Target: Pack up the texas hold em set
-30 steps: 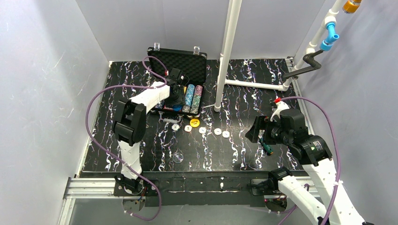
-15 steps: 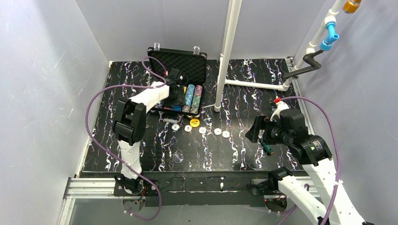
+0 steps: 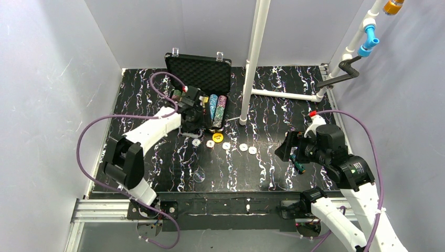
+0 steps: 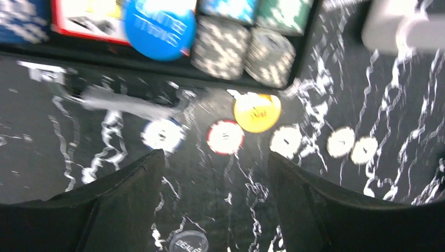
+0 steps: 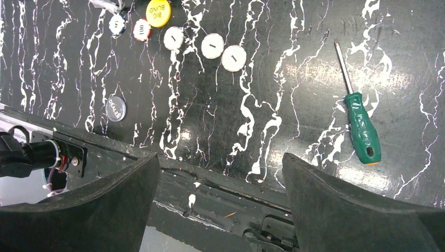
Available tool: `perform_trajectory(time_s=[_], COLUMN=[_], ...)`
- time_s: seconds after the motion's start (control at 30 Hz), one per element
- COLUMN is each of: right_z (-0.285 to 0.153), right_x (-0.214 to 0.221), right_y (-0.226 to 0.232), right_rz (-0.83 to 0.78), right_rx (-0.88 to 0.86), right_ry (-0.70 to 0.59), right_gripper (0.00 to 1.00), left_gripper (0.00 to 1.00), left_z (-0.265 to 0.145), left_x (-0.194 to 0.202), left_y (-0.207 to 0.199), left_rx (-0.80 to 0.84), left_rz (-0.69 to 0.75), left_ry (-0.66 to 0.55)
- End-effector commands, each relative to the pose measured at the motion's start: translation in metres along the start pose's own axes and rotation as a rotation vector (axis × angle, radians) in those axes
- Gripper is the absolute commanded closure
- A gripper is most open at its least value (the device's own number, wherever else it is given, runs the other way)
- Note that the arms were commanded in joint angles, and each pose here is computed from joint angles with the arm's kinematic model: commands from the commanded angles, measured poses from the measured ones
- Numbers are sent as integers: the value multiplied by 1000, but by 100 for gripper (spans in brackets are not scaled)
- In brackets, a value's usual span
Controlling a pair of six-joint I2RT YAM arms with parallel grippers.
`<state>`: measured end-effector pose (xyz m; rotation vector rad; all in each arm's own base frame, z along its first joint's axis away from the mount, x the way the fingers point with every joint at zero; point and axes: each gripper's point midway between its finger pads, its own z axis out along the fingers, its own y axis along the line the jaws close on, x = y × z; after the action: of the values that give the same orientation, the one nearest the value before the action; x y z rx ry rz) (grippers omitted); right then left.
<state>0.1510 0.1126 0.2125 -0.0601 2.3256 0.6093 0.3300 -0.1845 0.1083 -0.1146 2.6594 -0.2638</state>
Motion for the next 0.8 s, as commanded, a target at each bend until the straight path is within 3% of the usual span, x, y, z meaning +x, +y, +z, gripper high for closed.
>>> perform_trajectory(time_s=[0.0, 0.13, 0.33, 0.57, 0.77], right_z=[-1, -2, -3, -1, 1], right_x=[-7, -7, -8, -7, -6], right_y=[7, 8, 7, 5, 5], right_rz=[-7, -6, -9, -6, -4], right_rx=[-38, -40, -38, -30, -27], right_ry=[-39, -43, -50, -43, -36], right_gripper=[7, 7, 7, 7, 7], left_gripper=[27, 23, 18, 20, 28], left_z=[-10, 6, 43, 64, 72], left_x=[32, 52, 59, 45, 44], left_y=[-36, -59, -60, -59, -55], left_rx=[36, 39, -9, -68, -119], left_rz=[126, 245, 222, 166, 186], left_ry=[-31, 0, 18, -67, -89])
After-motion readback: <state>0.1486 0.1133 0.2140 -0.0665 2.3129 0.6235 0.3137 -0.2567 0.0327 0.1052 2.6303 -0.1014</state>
